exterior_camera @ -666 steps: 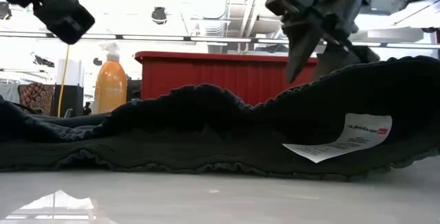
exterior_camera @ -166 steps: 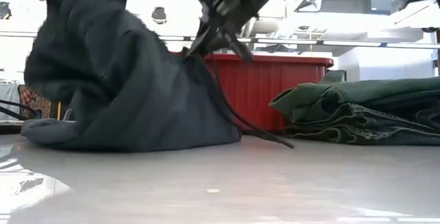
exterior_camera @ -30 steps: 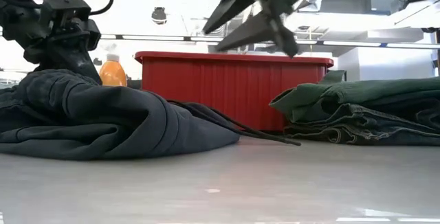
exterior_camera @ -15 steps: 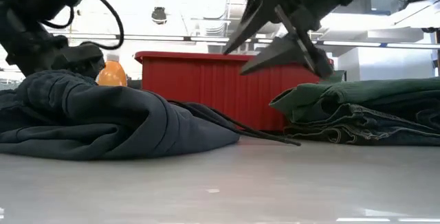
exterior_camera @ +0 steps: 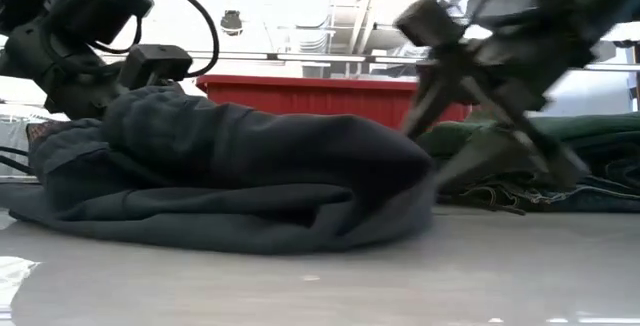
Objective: Fold Laundry from Bin
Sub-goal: Stack the dark blue shorts on top of the green shirt
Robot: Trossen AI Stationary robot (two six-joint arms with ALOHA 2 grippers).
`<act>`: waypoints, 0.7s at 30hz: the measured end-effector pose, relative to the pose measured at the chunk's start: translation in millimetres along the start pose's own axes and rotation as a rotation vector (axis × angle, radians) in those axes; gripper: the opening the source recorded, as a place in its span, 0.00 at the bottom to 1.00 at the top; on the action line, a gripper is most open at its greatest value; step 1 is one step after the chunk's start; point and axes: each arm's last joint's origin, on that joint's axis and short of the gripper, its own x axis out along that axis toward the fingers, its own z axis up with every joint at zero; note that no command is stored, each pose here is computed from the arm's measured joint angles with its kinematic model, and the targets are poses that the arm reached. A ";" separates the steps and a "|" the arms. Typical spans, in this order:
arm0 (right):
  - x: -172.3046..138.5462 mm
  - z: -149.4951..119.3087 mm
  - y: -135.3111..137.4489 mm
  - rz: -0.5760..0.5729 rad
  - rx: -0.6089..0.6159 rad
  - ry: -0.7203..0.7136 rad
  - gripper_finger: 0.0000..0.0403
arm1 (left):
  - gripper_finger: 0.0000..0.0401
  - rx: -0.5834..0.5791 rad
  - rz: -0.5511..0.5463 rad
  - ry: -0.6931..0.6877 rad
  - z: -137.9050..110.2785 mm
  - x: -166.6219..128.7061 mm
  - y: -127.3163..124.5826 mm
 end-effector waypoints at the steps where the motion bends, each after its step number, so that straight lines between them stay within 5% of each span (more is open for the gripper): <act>1: -1.7 -3.8 -4.3 -0.007 0.004 0.005 0.60 | 0.36 -0.001 -0.002 0.001 -0.5 1.8 0.2; 10: -8.7 -18.0 -22.1 -0.021 0.048 0.012 0.60 | 0.13 0.087 -0.024 0.016 -1.4 5.9 -10.6; 21: 1.2 -8.7 -18.3 0.034 0.069 -0.004 0.60 | 0.43 0.047 -0.033 -0.024 1.4 6.9 -15.2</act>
